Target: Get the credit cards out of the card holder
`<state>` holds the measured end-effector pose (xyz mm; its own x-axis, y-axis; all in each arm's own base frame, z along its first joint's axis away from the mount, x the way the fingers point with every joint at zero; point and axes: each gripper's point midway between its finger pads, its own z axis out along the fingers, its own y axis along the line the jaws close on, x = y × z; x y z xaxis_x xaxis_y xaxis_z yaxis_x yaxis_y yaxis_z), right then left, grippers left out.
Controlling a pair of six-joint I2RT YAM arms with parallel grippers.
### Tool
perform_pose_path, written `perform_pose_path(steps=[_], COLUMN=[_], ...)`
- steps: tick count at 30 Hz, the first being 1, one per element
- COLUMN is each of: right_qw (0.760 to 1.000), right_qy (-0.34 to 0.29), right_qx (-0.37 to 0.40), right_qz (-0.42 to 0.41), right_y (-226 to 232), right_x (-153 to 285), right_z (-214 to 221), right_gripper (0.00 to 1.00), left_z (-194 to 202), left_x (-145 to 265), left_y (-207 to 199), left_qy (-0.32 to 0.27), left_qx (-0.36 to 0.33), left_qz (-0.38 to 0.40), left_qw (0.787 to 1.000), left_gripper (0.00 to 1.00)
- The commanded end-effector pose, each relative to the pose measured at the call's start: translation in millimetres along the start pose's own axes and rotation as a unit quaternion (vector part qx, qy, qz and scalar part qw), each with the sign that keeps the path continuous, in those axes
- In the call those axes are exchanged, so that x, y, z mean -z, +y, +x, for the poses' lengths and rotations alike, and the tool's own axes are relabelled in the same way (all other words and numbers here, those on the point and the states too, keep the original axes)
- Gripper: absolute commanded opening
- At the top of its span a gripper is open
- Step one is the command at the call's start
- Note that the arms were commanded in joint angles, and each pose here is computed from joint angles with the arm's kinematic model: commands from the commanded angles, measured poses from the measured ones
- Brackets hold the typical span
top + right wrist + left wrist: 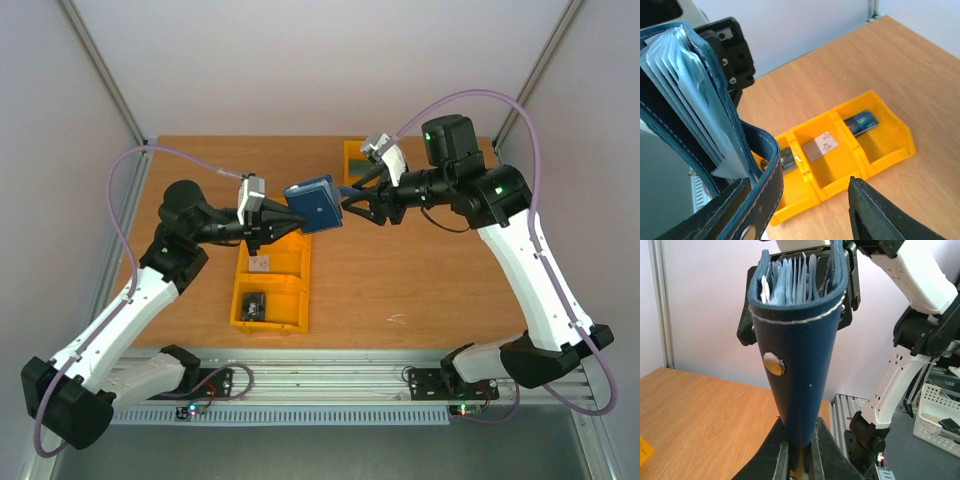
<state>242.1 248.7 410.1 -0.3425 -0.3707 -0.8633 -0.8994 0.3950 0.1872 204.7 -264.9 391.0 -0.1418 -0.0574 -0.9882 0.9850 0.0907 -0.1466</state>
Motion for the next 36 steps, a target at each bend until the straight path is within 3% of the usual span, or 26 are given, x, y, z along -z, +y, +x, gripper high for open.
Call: perform_pose_path(steps=[1, 12, 17, 21, 24, 26, 27, 29, 30, 31, 34, 36], right_qw=[0.998, 0.992, 0.991, 0.990, 0.988, 0.987, 0.988, 0.992, 0.995, 0.997, 0.997, 0.979], right_qy=[0.002, -0.004, -0.005, -0.010, -0.010, -0.014, -0.017, -0.024, -0.028, -0.027, -0.012, -0.008], right_qx=[-0.014, -0.003, 0.005, 0.014, 0.014, 0.016, 0.016, 0.010, 0.005, -0.003, -0.024, -0.009], right_qz=[-0.054, -0.128, -0.130, -0.143, -0.153, -0.158, -0.156, -0.123, -0.096, -0.067, 0.068, 0.203], right_y=[15, 40, 44, 51, 54, 57, 56, 47, 38, 28, -8, -35], right_x=[-1, -7, -15, -20, -22, -20, -20, -21, -23, -24, -31, -30], right_z=[-3, -5, -8, -12, -13, -15, -15, -18, -20, -20, -17, -18], right_gripper=[0.53, 0.61, 0.59, 0.47, 0.20, 0.08, 0.04, 0.01, 0.01, 0.01, 0.01, 0.01], left_z=[-20, -19, -17, -15, -14, -14, -13, -11, -9, -9, -8, -9], left_x=[1, 1, 1, 1, 1, 1, 1, 2, 3, 5, 11, 18], left_y=[-12, -11, -14, -13, -13, -11, -8, 2, 8, 15, 39, 55], left_qy=[-0.020, -0.019, -0.016, -0.014, -0.014, -0.015, -0.015, -0.018, -0.022, -0.027, -0.043, -0.056], left_qx=[-0.058, -0.054, -0.061, -0.061, -0.056, -0.052, -0.045, -0.028, -0.019, -0.007, 0.013, 0.023], left_qz=[0.026, 0.022, 0.029, 0.030, 0.028, 0.022, 0.014, -0.016, -0.036, -0.058, -0.130, -0.179], left_qw=[0.998, 0.998, 0.998, 0.998, 0.998, 0.998, 0.999, 0.999, 0.999, 0.998, 0.991, 0.982], left_gripper=[0.00, 0.00, 0.00, 0.00, 0.00, 0.00, 0.06, 0.52, 0.81, 0.97, 0.99, 0.99])
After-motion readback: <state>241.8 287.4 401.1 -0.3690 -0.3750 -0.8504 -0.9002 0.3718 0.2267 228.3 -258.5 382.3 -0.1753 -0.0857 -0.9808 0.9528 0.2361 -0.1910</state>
